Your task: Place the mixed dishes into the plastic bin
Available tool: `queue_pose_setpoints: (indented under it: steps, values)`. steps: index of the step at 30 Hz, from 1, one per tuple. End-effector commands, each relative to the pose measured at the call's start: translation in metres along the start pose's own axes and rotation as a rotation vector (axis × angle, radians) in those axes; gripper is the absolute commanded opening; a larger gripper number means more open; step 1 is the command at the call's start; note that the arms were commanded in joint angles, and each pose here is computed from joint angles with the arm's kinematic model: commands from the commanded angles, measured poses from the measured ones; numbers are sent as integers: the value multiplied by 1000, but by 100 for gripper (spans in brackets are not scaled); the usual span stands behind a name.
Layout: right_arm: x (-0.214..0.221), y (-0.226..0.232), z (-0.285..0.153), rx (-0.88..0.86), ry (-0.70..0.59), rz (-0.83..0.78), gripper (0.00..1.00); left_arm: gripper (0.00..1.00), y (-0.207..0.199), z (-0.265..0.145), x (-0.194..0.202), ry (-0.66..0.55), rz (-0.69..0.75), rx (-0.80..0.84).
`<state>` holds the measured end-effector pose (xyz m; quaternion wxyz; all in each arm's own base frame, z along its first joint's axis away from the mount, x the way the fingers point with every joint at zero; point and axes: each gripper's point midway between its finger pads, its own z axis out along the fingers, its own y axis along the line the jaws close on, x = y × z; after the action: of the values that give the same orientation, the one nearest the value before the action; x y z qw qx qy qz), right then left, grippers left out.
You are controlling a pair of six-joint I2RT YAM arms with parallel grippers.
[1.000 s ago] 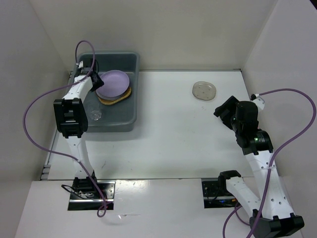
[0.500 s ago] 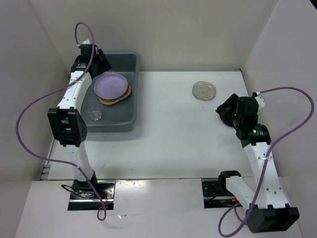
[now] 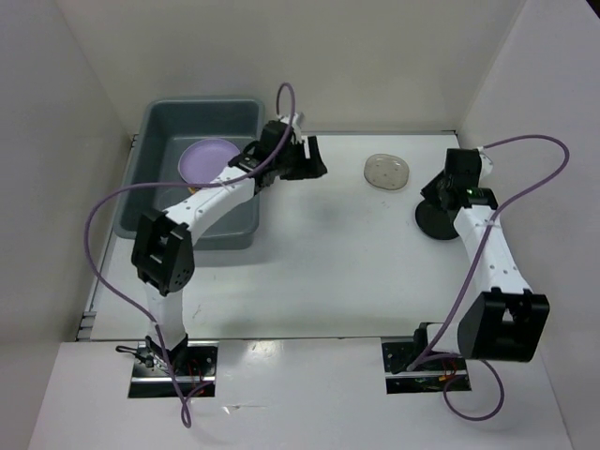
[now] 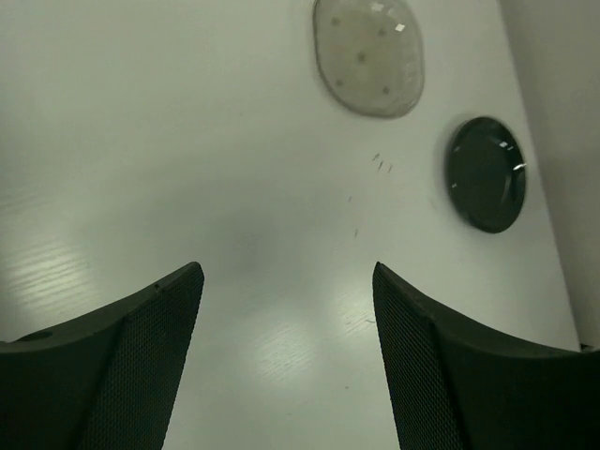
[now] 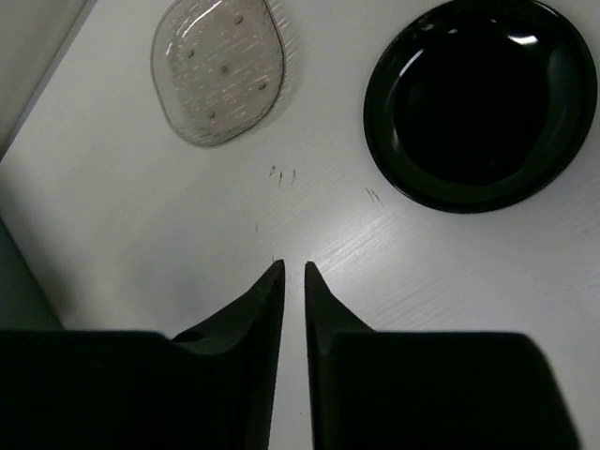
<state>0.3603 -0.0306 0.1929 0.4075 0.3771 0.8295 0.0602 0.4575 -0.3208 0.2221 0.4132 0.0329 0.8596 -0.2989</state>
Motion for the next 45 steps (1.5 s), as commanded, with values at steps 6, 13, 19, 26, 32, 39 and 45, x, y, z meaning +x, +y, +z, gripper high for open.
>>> queue_pose_setpoints:
  steps: [6,13,19,26,32,39,45]
  values:
    - [-50,44,62,-42,-91,12,0,80,0,55,71,92,6,-26]
    - [-62,67,138,-40,-90,-13,0,81,18,51,110,177,-28,-54]
    - [-71,85,199,-43,-94,-21,0,81,31,41,129,234,-23,-90]
    - [-90,98,245,-27,-106,-49,0,81,35,30,133,255,-24,-116]
    - [-104,87,276,-11,-88,-28,0,82,40,29,138,266,-23,-136]
    - [-87,68,307,40,-33,-39,0,82,46,28,140,272,-12,-162]
    - [-63,51,321,80,22,-47,0,84,45,31,135,259,-10,-165]
